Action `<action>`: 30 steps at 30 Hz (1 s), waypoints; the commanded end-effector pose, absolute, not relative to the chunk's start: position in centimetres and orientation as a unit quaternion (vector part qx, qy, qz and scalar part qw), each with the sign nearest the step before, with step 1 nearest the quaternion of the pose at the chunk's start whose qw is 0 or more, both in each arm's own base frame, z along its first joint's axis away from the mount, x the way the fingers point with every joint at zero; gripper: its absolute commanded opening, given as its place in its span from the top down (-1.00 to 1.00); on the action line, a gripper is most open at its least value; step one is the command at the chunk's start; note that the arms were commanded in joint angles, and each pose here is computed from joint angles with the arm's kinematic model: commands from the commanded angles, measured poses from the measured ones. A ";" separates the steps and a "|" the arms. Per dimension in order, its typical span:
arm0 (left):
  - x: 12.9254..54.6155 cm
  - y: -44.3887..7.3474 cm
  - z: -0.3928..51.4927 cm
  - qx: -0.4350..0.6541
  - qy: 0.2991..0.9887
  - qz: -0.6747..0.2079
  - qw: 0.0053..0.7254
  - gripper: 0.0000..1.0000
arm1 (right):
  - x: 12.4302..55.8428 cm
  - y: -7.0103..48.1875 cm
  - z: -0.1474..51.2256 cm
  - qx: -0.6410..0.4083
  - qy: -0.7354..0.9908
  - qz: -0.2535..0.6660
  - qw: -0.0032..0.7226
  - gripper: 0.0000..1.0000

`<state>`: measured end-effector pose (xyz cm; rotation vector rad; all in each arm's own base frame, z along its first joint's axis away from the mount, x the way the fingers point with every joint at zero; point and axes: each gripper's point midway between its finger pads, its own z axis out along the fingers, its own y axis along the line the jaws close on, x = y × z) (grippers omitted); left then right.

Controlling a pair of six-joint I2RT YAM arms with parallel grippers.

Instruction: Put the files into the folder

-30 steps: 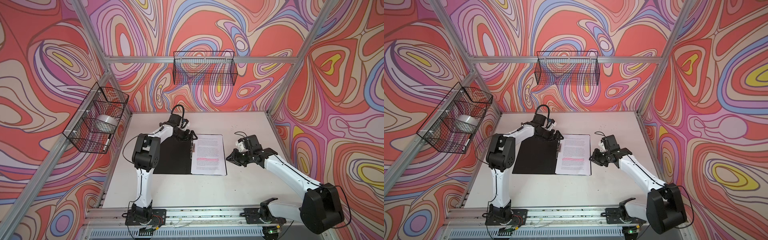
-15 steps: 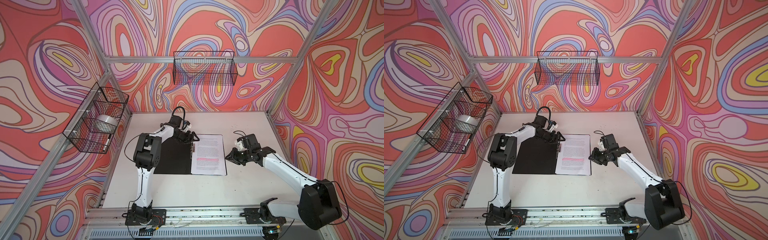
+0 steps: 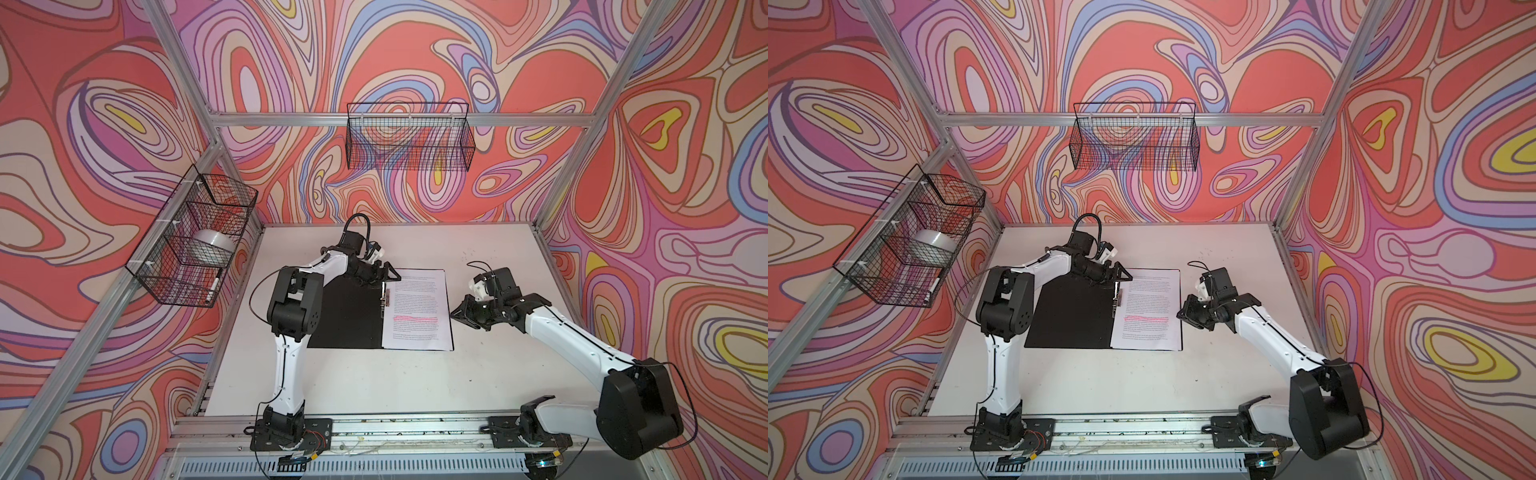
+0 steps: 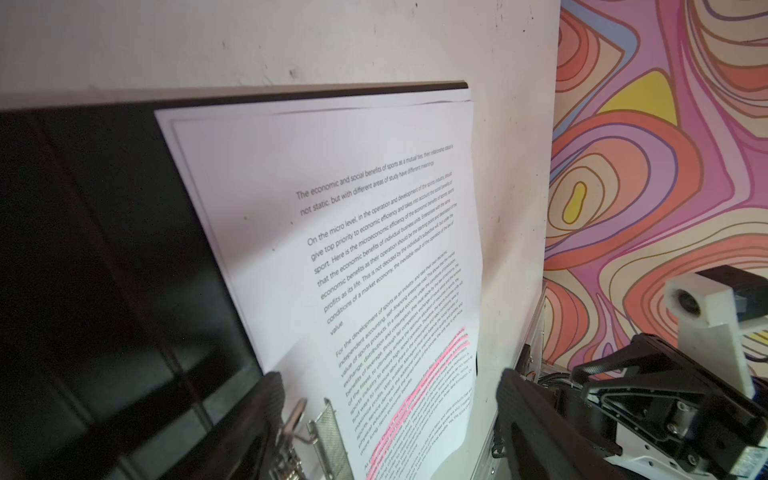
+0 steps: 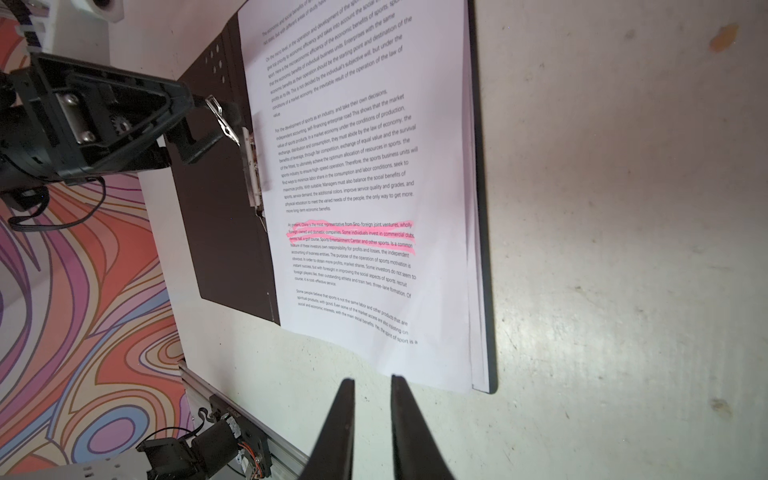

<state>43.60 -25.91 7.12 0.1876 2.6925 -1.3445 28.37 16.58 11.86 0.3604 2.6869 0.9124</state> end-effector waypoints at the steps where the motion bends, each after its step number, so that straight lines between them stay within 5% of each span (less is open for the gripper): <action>1: 43.6 -26.3 10.6 0.068 0.876 -0.470 0.082 -0.61 | 28.8 17.0 12.5 0.115 0.928 0.323 0.148 0.65; 17: 38.1 -25.3 14.3 0.118 0.867 -0.481 0.064 -0.58 | 29.9 17.0 14.8 0.085 0.937 0.302 0.153 0.66; 22: 37.5 -20.7 14.9 0.164 0.924 -0.323 0.120 -0.62 | 30.2 17.5 16.4 0.047 0.955 0.254 0.146 0.66; 30: 35.2 -11.4 13.4 0.125 0.970 -0.186 0.099 -0.62 | 30.0 23.3 17.1 -0.040 0.977 0.182 0.106 0.68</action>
